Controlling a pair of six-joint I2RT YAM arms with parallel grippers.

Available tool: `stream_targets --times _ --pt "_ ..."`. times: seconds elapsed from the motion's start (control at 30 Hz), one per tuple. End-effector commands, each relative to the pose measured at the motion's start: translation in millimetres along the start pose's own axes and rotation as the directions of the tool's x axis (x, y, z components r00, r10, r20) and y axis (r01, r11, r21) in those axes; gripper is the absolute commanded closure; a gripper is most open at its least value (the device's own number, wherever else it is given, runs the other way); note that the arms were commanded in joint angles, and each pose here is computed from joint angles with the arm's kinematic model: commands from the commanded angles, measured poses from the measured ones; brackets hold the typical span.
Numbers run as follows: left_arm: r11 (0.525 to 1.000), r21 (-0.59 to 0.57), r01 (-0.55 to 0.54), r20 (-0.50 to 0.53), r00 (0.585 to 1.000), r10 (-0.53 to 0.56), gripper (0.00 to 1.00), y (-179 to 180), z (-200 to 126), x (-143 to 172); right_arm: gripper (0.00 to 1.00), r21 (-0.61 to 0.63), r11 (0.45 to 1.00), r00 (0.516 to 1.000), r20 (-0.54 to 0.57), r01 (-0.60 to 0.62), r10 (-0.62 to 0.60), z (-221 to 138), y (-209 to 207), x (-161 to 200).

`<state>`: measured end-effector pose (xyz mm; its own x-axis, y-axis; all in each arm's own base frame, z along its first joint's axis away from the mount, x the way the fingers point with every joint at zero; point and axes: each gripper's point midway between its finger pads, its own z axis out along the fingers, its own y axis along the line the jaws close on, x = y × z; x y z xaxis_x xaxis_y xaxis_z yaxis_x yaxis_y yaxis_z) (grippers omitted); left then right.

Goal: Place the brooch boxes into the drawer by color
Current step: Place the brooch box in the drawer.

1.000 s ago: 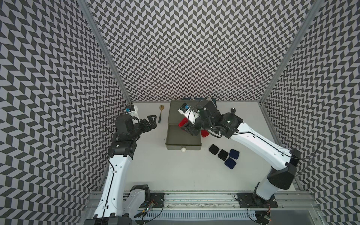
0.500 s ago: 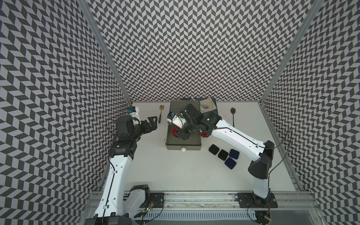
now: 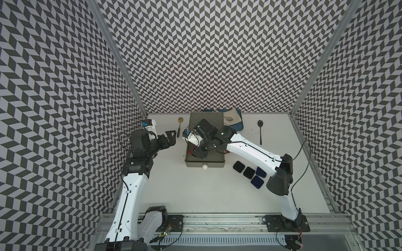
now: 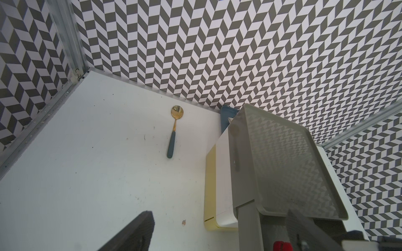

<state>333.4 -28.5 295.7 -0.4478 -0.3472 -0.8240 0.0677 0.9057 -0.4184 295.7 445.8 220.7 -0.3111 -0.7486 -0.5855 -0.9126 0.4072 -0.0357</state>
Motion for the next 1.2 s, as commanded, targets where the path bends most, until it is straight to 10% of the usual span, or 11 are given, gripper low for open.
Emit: stream_targets --times 0.0,0.6,1.17 --pt "1.000 0.018 -0.014 0.015 1.000 0.013 0.00 -2.3 -2.8 -1.6 0.51 0.026 0.999 1.000 0.021 -0.020 0.019 -0.3 -3.2 -9.8" --pt "1.000 0.006 -0.019 0.008 1.000 0.019 0.00 1.2 -3.8 4.0 0.48 0.054 0.998 0.999 -0.033 -0.037 0.039 19.5 -9.0 2.2" --pt "1.000 0.004 -0.021 0.008 1.000 0.021 0.00 1.5 -5.1 5.0 0.21 0.072 0.997 0.999 -0.019 -0.043 0.044 15.9 -12.5 -1.7"
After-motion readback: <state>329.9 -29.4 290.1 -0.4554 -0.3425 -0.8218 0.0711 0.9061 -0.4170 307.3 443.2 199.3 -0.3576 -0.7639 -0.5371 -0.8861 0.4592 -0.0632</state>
